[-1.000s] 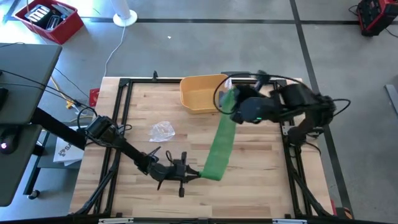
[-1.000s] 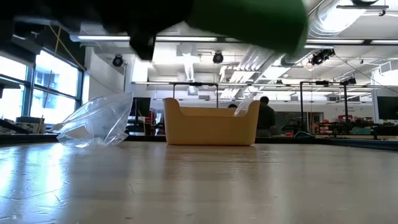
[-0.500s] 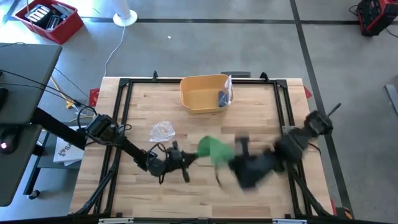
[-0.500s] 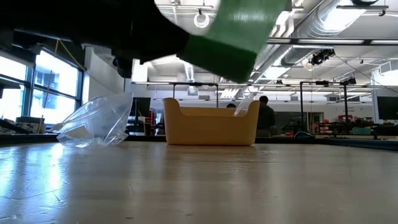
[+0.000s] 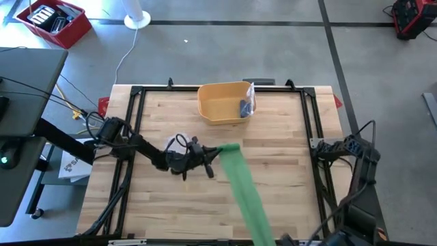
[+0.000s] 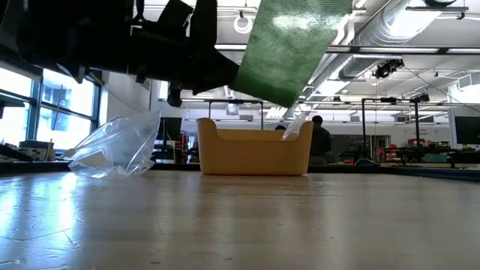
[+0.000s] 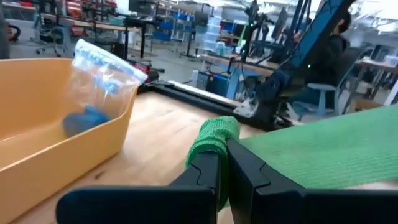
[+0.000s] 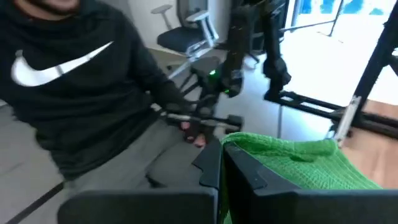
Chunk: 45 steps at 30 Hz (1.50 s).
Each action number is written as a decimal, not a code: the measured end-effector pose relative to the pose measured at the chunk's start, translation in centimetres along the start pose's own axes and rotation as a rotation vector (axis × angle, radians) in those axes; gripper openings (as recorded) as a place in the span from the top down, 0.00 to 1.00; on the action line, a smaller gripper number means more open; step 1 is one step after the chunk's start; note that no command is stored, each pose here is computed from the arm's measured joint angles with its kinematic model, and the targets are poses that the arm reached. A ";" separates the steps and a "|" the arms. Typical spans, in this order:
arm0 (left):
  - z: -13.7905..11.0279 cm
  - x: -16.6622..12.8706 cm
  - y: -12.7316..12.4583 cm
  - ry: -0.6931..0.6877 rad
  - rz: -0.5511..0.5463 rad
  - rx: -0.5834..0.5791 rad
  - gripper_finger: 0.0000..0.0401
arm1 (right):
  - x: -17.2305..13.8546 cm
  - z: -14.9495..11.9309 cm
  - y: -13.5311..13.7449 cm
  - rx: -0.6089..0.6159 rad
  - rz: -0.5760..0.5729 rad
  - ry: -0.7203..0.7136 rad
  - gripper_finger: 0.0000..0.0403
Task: Roll bandage
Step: Roll the green bandage
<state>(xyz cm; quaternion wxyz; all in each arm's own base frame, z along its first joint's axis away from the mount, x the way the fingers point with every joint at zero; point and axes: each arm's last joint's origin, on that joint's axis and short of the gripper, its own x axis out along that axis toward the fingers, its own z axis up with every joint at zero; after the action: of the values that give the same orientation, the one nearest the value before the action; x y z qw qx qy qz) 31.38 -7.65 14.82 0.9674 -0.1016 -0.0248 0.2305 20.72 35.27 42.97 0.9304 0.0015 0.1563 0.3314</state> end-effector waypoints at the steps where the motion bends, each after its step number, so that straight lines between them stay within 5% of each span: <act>1: 0.1 0.2 0.0 -0.004 -0.005 -0.005 0.99 | 0.0 0.0 -0.1 -0.022 -0.017 -0.005 1.00; 8: 0.6 1.0 -1.9 0.034 -0.216 -0.009 0.99 | -1.3 3.3 -2.2 -0.253 -0.319 -0.111 1.00; 13: 0.5 1.1 -3.7 0.115 -0.283 0.042 0.99 | -5.4 7.7 -3.8 -0.339 -0.673 -0.173 1.00; 17: 0.5 0.9 -4.9 0.152 -0.349 0.060 0.99 | -9.8 10.3 -5.1 -0.344 -0.894 -0.203 1.00; 23: 1.1 -0.5 -7.6 0.152 -0.587 0.055 0.99 | -16.4 10.4 -9.8 -0.196 -1.023 -0.197 1.00; 29: 2.9 -2.3 -11.1 0.104 -0.878 -0.022 0.99 | -20.5 6.9 -15.5 0.025 -1.213 -0.090 1.00; 35: 4.8 -3.8 -13.1 -0.039 -0.989 -0.066 0.99 | -21.2 1.6 -19.3 0.248 -1.373 0.101 1.00; 40: 5.8 -4.6 -13.5 -0.140 -1.048 -0.104 0.99 | -16.2 -3.6 -21.0 0.229 -1.252 0.315 1.00; 45: 6.2 -5.0 -13.6 -0.191 -1.079 -0.096 0.99 | -10.8 -10.8 -21.8 0.353 -1.077 0.437 1.00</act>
<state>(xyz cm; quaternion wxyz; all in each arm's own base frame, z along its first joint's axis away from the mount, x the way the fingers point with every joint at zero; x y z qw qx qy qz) 32.34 -20.64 23.66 0.9360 -0.0969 -0.1716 -0.2916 23.15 10.50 33.47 0.8994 0.0083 0.3751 -0.2243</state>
